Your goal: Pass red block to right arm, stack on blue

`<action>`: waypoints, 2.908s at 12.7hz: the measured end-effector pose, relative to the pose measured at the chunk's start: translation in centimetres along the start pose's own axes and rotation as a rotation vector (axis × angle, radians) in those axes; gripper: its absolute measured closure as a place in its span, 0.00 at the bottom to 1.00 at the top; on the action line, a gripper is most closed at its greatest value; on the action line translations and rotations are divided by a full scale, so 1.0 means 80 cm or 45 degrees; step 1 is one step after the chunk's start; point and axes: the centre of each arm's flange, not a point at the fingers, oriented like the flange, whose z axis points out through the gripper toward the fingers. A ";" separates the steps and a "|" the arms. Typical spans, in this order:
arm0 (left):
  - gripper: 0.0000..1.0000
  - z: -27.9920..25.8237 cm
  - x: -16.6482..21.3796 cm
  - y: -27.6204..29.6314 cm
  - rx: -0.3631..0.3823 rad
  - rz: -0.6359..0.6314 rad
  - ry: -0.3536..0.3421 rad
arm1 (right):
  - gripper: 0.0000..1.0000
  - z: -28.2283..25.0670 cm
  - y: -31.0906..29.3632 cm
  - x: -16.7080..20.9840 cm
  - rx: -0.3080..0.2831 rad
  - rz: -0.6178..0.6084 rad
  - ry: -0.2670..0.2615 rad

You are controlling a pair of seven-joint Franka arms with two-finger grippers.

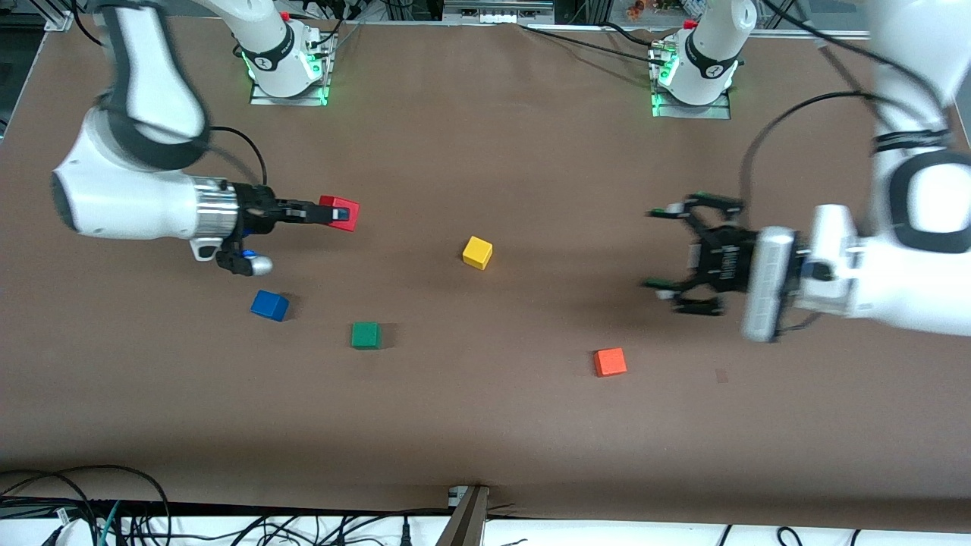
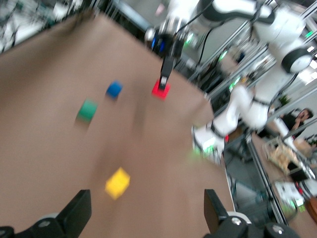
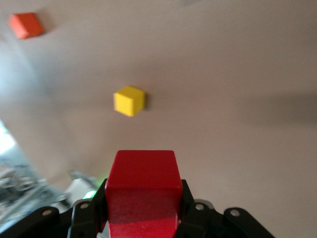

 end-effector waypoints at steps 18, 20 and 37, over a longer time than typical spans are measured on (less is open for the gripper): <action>0.00 -0.178 -0.078 0.147 0.918 -0.961 -0.604 | 0.44 0.038 0.182 0.124 -0.816 -0.554 0.311; 0.00 -0.177 -0.060 0.172 0.954 -0.939 -0.582 | 0.44 0.043 0.187 0.124 -0.817 -0.558 0.318; 0.00 -0.058 -0.107 0.165 1.153 -1.249 -0.542 | 0.19 0.043 0.187 0.137 -0.832 -0.601 0.349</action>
